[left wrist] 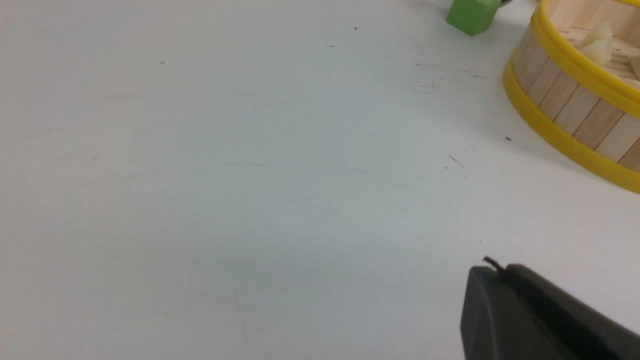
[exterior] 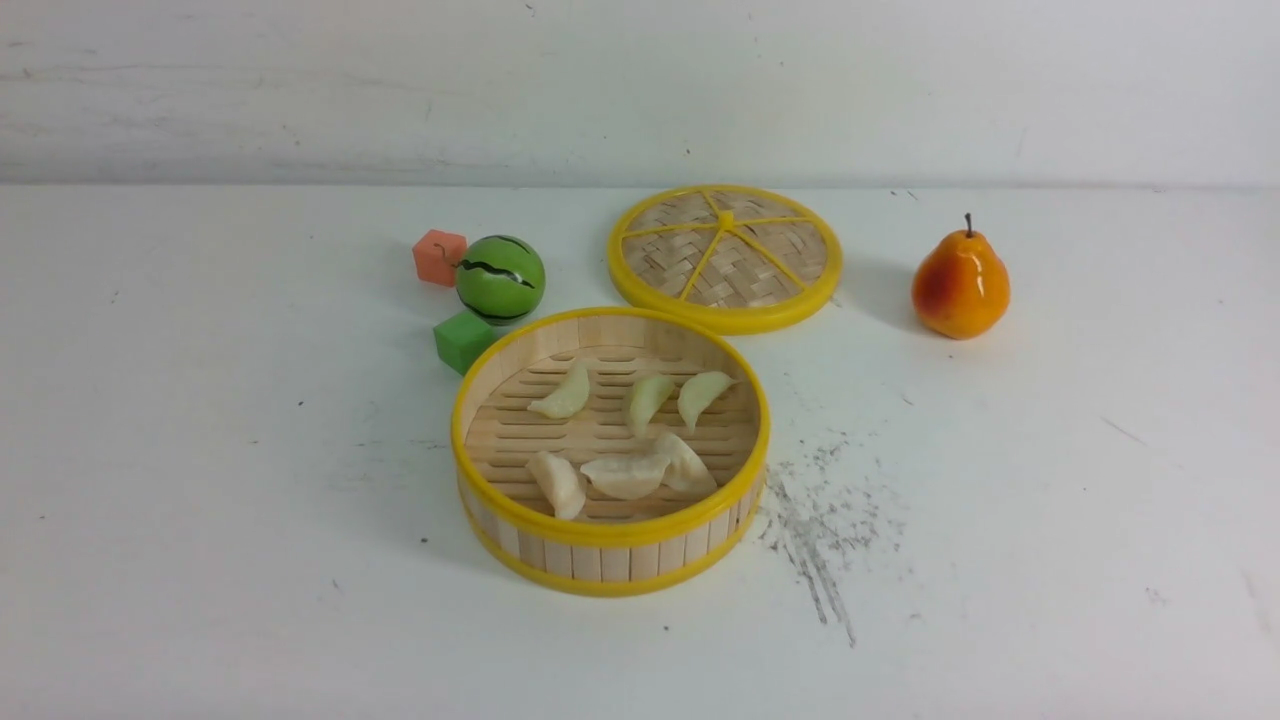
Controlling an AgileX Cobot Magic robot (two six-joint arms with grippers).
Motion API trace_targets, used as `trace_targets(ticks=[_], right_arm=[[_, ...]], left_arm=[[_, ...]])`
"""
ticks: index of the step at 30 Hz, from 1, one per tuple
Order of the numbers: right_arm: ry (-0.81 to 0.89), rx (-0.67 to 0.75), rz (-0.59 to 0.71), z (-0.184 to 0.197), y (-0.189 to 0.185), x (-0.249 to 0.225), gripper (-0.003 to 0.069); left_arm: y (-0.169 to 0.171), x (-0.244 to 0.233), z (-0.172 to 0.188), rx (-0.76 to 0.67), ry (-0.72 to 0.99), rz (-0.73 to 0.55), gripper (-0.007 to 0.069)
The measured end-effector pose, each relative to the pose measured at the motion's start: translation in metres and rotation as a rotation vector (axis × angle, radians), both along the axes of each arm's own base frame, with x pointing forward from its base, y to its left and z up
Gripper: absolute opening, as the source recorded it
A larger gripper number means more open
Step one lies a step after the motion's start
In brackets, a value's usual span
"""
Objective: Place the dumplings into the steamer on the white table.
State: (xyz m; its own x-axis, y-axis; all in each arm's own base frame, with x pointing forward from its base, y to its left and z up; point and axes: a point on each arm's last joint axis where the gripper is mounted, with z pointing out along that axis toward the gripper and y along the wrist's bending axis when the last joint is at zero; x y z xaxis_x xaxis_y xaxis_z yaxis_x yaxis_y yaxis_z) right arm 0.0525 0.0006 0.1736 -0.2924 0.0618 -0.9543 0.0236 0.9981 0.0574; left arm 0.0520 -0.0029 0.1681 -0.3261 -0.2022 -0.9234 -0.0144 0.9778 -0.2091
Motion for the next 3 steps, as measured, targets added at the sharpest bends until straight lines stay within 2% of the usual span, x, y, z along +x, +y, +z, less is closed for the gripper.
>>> trace_targets(ticks=[3], right_arm=[[0.000,0.000,0.000,0.0000,0.0000,0.0000,0.0138]], left_arm=[[0.0000,0.0000,0.0000,0.000,0.000,0.000,-0.0001]])
